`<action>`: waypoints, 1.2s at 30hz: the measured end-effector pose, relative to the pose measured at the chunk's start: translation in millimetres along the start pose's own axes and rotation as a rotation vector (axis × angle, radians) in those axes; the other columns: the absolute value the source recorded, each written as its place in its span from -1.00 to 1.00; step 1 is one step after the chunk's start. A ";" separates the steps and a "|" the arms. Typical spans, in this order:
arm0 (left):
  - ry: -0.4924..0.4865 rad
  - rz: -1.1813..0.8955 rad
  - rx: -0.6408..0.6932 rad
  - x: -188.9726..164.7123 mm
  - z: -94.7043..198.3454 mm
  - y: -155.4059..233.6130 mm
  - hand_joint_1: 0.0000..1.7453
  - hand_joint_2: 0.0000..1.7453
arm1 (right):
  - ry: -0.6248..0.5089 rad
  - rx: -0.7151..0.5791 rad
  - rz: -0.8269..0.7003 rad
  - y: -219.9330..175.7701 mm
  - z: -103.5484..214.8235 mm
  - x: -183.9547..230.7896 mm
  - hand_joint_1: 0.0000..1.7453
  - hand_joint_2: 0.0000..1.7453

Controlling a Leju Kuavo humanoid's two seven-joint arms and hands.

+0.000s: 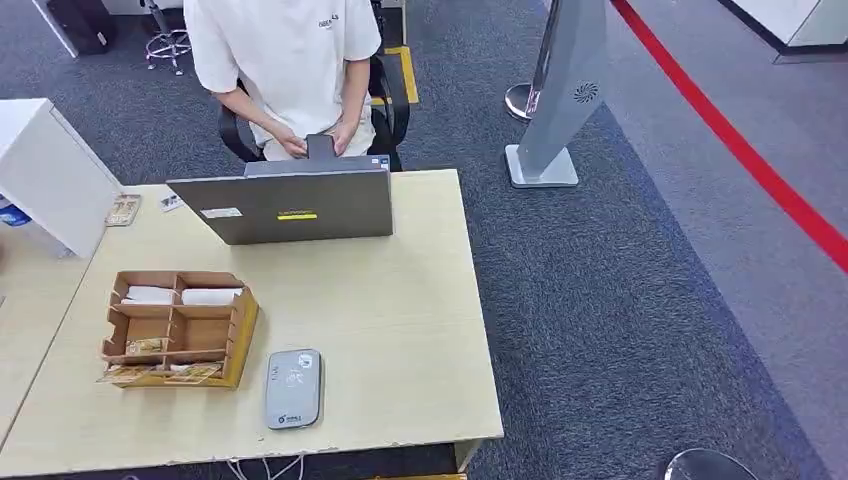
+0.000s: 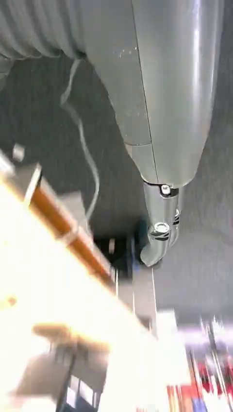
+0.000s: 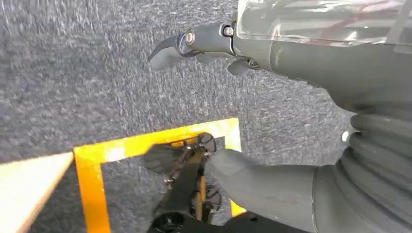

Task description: Pass the card to the sensor for recognition and then transmit it.

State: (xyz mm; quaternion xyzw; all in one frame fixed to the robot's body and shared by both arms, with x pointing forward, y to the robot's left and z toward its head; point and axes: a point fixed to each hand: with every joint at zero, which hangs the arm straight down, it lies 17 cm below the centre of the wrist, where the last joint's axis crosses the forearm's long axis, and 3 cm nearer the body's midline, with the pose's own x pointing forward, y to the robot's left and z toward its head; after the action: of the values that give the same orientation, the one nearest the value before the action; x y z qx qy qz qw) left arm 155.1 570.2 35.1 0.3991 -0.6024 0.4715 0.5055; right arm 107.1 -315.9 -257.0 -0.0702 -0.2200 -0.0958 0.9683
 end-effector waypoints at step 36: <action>-0.705 0.163 -0.273 292.7 -49.2 -134.4 -1.00 1.00 | -0.009 0.009 -0.060 21.3 -20.6 42.7 -1.00 1.00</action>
State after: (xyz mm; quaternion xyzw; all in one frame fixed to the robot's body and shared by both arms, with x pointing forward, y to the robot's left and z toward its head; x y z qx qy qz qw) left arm 245.4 584.9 347.8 0.4165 -0.8263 0.2595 0.2764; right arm 158.0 -305.4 -258.7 -0.0595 -0.2269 -0.1235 0.9642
